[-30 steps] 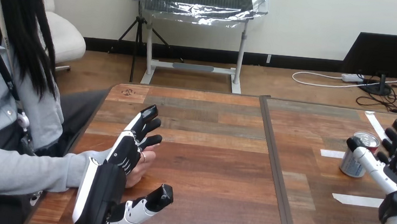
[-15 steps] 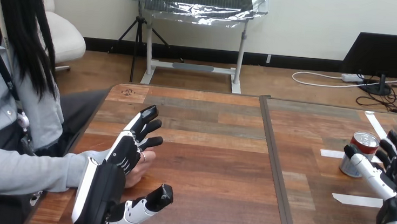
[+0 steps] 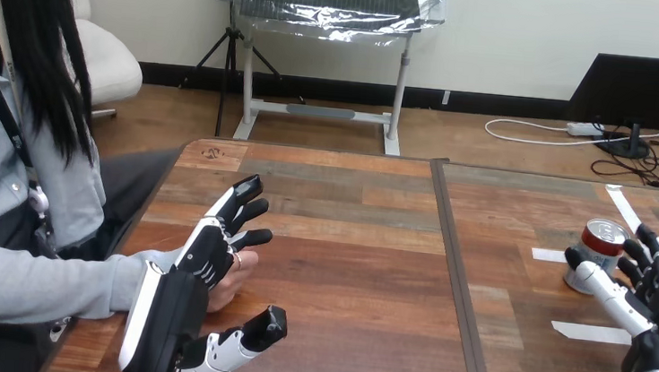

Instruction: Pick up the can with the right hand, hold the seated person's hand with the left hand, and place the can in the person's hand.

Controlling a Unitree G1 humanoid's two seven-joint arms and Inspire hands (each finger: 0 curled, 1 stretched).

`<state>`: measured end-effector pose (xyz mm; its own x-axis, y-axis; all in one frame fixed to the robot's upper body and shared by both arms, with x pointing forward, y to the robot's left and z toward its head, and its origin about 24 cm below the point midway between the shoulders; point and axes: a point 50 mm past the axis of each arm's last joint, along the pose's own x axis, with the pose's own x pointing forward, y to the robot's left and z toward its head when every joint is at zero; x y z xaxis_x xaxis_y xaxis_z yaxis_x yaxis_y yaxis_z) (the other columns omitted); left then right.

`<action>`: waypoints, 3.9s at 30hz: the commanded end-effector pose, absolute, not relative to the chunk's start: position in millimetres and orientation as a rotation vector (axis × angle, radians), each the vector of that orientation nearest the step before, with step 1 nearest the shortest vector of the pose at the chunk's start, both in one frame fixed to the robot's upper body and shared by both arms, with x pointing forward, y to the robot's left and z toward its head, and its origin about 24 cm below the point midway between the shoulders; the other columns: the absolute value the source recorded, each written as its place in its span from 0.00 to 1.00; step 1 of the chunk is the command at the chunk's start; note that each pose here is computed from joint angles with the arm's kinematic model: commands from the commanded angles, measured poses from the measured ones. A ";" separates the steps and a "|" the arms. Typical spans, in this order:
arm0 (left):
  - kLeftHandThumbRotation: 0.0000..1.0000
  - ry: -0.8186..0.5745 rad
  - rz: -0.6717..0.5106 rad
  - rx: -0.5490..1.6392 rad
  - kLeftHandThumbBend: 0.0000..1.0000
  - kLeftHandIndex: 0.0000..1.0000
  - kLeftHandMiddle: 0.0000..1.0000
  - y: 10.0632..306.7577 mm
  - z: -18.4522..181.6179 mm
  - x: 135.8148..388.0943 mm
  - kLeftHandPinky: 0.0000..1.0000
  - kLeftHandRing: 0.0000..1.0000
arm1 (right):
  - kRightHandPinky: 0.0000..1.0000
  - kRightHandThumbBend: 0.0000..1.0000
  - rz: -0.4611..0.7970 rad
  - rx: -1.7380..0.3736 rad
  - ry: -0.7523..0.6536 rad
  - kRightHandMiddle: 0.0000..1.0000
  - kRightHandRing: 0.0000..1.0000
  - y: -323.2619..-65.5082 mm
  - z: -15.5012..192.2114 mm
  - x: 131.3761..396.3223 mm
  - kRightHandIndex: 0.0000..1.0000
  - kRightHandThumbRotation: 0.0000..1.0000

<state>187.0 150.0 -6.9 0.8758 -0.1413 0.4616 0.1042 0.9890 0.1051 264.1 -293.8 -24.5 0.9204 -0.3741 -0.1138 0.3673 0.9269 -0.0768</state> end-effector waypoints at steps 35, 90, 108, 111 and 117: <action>0.68 -0.577 -0.138 0.083 0.99 0.88 0.90 154.1 7.1 198.6 0.79 0.88 | 0.90 1.00 -0.359 -0.109 0.097 0.91 0.92 -297.4 3.2 294.0 0.93 0.36; 0.66 -0.581 -0.137 0.097 0.96 0.87 0.90 159.1 6.9 196.9 0.76 0.87 | 0.91 0.96 -0.385 -0.160 0.093 0.92 0.92 -307.0 21.1 306.8 0.94 0.29; 0.66 -0.575 -0.138 0.095 0.96 0.87 0.90 161.4 6.0 195.7 0.78 0.88 | 0.95 0.91 -0.376 -0.166 0.069 0.94 0.95 -307.4 29.8 313.0 0.96 0.23; 0.67 -0.577 -0.133 0.104 0.96 0.87 0.90 162.2 6.1 195.4 0.78 0.88 | 0.95 0.90 -0.378 -0.182 0.070 0.94 0.95 -307.1 30.4 313.5 0.96 0.23; 0.68 -0.581 -0.126 0.103 0.97 0.87 0.89 162.7 6.4 195.8 0.77 0.87 | 0.95 0.87 -0.378 -0.188 0.072 0.94 0.95 -306.2 30.9 314.6 0.96 0.23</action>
